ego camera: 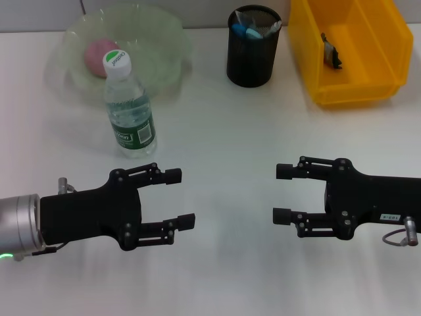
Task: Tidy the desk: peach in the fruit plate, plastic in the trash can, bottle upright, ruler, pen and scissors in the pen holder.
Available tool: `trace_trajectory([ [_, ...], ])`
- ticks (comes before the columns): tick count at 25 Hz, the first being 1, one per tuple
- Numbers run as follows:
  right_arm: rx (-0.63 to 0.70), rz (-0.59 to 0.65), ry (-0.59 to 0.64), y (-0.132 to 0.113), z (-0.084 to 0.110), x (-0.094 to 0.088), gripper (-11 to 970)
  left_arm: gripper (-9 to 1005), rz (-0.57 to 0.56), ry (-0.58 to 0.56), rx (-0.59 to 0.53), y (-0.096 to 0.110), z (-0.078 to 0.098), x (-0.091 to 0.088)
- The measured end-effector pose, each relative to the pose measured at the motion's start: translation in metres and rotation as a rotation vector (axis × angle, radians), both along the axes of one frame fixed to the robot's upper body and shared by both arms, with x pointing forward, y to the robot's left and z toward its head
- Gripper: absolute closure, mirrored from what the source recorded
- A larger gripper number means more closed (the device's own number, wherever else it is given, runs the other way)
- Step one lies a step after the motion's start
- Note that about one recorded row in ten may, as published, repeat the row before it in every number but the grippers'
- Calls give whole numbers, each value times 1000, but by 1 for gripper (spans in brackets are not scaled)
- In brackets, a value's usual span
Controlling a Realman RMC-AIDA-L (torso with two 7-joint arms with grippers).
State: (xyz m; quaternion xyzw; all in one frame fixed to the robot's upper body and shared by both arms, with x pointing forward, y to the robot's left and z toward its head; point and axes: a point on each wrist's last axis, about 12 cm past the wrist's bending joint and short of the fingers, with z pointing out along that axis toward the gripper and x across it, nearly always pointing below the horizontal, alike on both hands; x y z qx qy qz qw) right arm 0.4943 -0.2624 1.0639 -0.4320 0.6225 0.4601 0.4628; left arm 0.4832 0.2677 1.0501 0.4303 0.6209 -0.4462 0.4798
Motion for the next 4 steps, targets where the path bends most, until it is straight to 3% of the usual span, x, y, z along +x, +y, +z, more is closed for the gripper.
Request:
trace_trajectory([
  [4,1,1,1,0,0,0,200,210,1,1,1,0,0,0],
])
